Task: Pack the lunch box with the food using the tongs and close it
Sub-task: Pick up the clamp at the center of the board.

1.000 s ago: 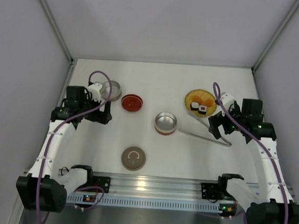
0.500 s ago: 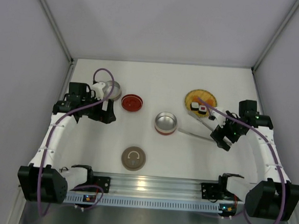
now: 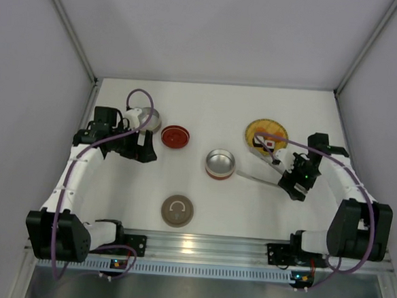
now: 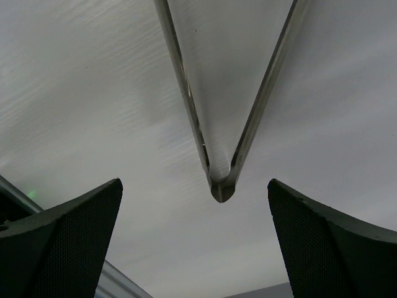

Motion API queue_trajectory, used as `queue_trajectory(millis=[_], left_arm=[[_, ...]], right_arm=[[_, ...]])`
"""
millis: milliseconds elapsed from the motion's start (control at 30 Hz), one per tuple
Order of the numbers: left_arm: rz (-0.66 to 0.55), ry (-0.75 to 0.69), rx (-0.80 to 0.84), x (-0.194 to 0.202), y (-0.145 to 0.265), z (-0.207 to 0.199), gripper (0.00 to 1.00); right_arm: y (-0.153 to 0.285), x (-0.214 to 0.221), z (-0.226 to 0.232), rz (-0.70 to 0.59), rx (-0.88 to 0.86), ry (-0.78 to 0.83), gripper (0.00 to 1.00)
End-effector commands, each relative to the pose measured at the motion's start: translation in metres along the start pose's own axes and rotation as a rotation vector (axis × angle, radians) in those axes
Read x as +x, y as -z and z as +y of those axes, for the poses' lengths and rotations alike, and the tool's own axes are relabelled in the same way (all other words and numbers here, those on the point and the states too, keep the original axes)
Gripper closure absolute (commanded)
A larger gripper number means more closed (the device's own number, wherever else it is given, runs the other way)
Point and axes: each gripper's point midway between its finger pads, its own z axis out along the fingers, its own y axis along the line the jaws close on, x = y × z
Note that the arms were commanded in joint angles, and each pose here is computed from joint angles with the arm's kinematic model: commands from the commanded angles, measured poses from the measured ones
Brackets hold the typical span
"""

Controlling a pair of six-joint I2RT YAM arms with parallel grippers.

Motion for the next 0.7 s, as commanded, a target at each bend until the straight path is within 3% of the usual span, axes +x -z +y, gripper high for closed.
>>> queue_trajectory(millis=[0,500,667], left_arm=[[-0.025,-0.014,0.025,-0.012,0.003,-0.005,0.02],[-0.012,0.01,0.014,-0.015,-0.006,0.002,0.02],[-0.005,0.015,0.02,-0.015,-0.009,0.003,0.02]], right_arm=[[-0.012,-0.008,-0.029,-0.03,0.073,0.037,0.01],[-0.074,-0.053,-0.035,-0.06,0.049,0.08,0.01],[-0.084,-0.059,-0.03,-0.064,0.049,0.077,0.07]])
